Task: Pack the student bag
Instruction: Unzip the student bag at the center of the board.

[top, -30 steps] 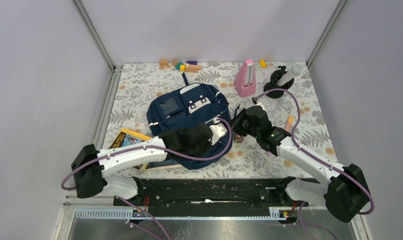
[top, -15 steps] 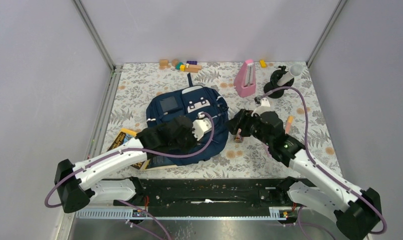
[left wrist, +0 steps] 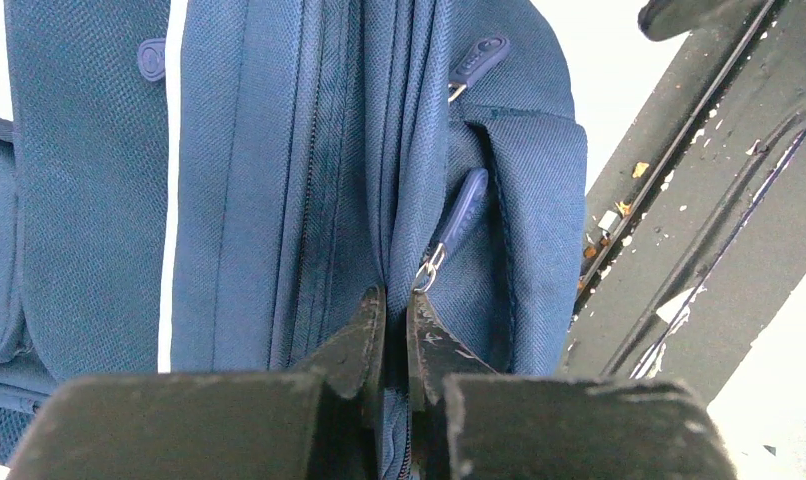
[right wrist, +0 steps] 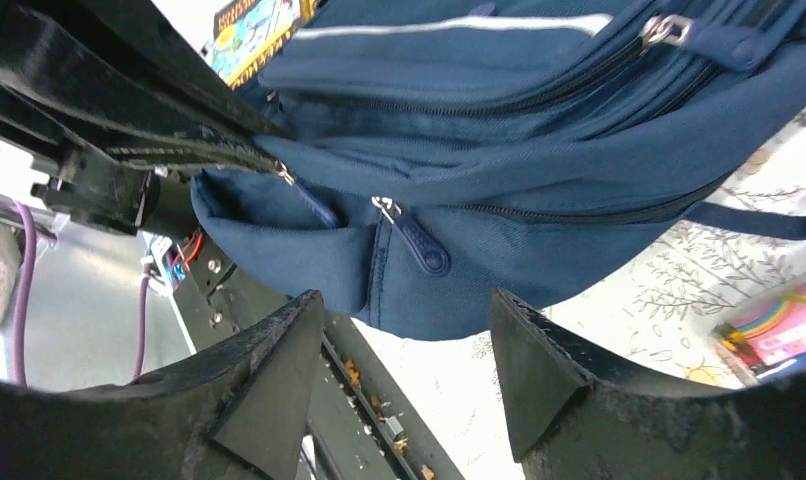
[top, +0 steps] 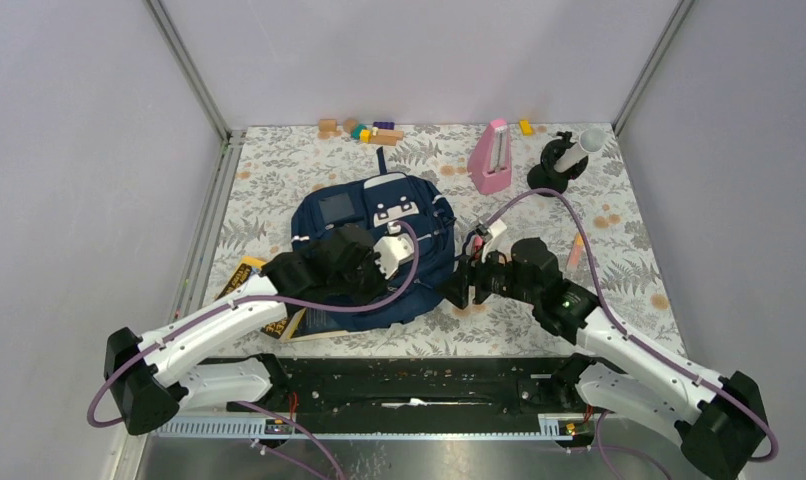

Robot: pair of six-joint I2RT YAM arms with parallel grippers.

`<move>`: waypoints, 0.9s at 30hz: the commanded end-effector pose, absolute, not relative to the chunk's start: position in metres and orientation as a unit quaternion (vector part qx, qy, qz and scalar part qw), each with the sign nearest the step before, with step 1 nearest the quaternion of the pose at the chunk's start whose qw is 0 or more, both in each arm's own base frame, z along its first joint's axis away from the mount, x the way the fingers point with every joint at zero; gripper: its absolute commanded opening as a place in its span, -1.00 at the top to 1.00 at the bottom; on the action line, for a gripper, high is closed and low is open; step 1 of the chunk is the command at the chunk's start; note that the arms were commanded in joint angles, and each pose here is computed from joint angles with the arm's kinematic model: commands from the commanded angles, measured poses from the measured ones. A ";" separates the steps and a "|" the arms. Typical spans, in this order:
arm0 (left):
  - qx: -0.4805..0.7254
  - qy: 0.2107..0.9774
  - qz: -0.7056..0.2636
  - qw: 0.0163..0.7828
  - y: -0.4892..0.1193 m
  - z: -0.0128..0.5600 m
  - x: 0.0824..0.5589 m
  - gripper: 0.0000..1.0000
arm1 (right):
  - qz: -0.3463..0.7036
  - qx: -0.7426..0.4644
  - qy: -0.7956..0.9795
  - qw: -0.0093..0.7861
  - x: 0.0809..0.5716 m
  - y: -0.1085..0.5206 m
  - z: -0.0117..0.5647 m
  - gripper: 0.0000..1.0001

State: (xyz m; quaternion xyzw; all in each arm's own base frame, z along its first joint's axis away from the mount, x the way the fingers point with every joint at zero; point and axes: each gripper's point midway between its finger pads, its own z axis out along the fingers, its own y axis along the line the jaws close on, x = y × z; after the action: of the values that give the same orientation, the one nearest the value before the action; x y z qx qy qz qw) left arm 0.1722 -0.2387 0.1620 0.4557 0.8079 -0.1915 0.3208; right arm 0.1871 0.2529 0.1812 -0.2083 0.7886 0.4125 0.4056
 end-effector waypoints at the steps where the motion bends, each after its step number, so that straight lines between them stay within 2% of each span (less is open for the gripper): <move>1: 0.450 0.782 -0.221 0.370 -0.246 0.191 0.178 1.00 | 0.412 -0.262 0.767 0.416 0.184 0.270 0.194 -0.31; 16: 0.445 0.782 -0.230 0.371 -0.243 0.194 0.178 1.00 | 0.336 -0.301 0.778 0.437 0.206 0.294 0.176 -0.06; 24: 0.444 0.781 -0.233 0.373 -0.243 0.196 0.179 1.00 | 0.306 -0.314 0.785 0.437 0.213 0.299 0.163 -0.09; 27: 0.442 0.781 -0.234 0.374 -0.243 0.197 0.179 1.00 | 0.296 -0.318 0.789 0.434 0.214 0.302 0.157 -0.04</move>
State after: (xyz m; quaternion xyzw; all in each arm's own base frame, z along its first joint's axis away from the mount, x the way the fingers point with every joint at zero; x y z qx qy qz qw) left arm 0.1735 -0.2323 0.1677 0.4474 0.8078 -0.2043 0.3249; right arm 0.2011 0.2921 0.1408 -0.3105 0.8047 0.3101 0.3999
